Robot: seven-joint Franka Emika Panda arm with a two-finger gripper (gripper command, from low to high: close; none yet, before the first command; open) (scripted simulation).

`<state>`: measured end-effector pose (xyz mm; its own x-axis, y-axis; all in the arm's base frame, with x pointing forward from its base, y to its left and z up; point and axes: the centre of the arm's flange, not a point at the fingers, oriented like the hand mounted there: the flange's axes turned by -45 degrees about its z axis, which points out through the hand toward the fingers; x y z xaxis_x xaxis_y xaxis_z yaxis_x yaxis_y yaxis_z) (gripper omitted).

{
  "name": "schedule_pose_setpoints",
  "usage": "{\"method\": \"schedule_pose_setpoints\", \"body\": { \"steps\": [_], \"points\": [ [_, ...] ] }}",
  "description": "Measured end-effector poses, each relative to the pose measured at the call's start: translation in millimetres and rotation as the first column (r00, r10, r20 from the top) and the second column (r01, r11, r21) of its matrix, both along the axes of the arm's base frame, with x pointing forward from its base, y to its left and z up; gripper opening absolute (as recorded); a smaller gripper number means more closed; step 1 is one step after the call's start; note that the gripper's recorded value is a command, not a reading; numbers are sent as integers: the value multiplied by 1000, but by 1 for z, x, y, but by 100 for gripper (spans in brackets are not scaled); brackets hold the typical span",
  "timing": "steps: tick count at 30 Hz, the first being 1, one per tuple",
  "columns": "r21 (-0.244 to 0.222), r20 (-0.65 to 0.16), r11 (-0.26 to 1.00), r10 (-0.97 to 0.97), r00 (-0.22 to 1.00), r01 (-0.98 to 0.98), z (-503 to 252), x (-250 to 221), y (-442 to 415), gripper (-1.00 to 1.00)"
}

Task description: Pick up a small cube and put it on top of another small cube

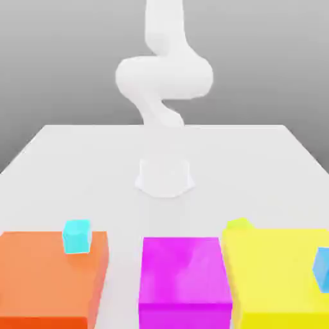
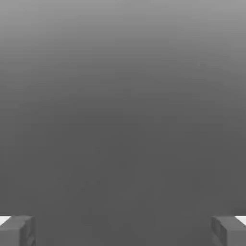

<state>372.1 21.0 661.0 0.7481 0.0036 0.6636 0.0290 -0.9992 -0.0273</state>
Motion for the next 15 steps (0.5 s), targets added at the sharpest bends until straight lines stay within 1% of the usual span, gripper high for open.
{"method": "schedule_pose_setpoints", "body": {
  "steps": [4, 8, 12, 15],
  "points": [
    [20, -143, 997, 75, 987, -72, -99, 29, 46, 0],
    [25, -283, 990, 141, 949, -140, -199, 27, 91, 0],
    [15, -424, 978, 195, 885, -208, -300, -3, 131, 0],
    [-6, -533, 964, 221, 816, -265, -377, -46, 151, 0]
  ]
}}
